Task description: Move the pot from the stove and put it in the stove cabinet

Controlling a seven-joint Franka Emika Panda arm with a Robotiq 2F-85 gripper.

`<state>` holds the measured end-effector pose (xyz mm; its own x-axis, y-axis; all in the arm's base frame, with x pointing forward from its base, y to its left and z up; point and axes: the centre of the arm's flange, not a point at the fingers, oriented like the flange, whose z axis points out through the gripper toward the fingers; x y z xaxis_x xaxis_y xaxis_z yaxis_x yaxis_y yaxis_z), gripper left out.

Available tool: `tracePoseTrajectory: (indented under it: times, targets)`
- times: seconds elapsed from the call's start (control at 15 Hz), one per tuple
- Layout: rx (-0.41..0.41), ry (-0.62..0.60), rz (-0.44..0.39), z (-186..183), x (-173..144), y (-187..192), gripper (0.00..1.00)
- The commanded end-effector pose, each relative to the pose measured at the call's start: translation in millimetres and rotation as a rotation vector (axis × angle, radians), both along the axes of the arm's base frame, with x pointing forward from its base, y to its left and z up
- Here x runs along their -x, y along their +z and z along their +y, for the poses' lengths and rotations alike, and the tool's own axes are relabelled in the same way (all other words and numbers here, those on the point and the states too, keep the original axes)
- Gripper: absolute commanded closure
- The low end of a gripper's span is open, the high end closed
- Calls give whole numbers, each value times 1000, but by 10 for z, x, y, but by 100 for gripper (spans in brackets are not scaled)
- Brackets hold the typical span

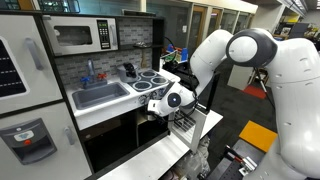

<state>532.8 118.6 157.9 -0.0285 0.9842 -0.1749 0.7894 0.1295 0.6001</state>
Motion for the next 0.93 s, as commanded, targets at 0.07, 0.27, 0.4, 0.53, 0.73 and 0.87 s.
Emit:
tracePoseTrajectory:
  times: [0.07,0.27,0.4,0.53,0.73,0.87]
  targets:
    - [-30,-16,-42,6,-55,289,0]
    - [-41,-27,-42,9,-21,359,0]
    - [-48,-32,-28,15,5,397,0]
    - [-59,-39,-12,33,80,450,0]
    - [-76,-40,13,62,222,604,0]
    - [-80,-41,29,66,291,696,0]
